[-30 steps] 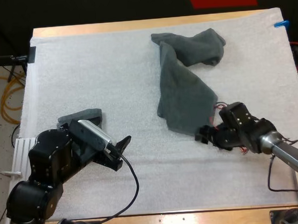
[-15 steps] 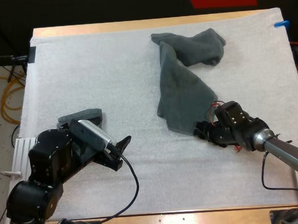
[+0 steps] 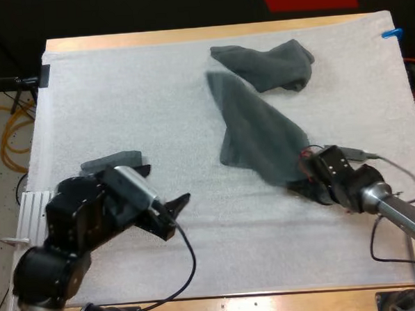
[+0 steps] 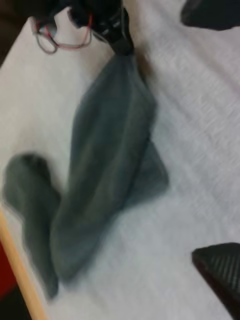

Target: Pick towel from pile fold and stack

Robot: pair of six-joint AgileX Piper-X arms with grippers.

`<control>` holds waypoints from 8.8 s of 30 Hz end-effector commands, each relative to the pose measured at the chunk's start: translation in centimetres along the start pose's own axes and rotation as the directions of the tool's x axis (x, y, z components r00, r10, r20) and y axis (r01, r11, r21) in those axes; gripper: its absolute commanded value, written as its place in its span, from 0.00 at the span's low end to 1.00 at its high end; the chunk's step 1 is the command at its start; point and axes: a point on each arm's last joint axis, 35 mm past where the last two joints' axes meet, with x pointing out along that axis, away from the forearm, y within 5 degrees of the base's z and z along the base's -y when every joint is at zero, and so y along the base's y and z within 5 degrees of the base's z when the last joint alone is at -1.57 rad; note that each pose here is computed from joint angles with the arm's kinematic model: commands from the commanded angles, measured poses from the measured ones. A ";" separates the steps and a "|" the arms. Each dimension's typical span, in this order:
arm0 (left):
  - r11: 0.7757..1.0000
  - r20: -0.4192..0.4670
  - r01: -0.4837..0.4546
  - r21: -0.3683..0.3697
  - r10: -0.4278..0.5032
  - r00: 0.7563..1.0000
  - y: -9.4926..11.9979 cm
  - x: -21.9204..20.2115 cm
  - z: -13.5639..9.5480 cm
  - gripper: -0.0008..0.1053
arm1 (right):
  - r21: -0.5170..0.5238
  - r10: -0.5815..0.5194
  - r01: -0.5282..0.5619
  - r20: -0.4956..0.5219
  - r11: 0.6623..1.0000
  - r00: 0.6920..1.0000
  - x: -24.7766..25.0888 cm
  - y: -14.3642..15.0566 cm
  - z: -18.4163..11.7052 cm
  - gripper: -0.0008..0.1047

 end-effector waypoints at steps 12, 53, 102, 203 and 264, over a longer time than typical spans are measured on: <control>0.998 -0.230 0.051 0.028 -0.043 0.972 -0.1 12.9 -0.1 0.79 | -0.094 -0.219 0.228 0.100 0.969 0.971 -5.0 -1.9 -0.7 0.01; 0.964 -0.652 -0.127 0.232 0.251 0.715 4.0 33.1 -3.7 0.10 | -0.106 -0.215 0.224 0.088 0.969 0.973 -5.0 -1.9 -0.9 0.01; 0.995 -0.253 0.026 -0.097 -0.050 0.966 -7.7 -1.4 2.1 0.01 | -0.192 0.515 -0.480 0.245 0.856 0.821 -27.1 -3.9 -6.1 0.01; 0.966 -0.076 -0.147 -0.212 0.134 0.988 1.6 -2.3 -3.3 0.70 | 0.418 0.567 -0.609 0.235 0.674 0.790 -2.9 -0.2 -8.9 0.90; 0.787 -0.542 -0.172 -0.592 -0.232 0.808 9.5 18.8 -13.1 0.29 | 0.263 0.524 -0.536 0.120 0.802 0.843 -1.4 -0.4 -9.8 0.01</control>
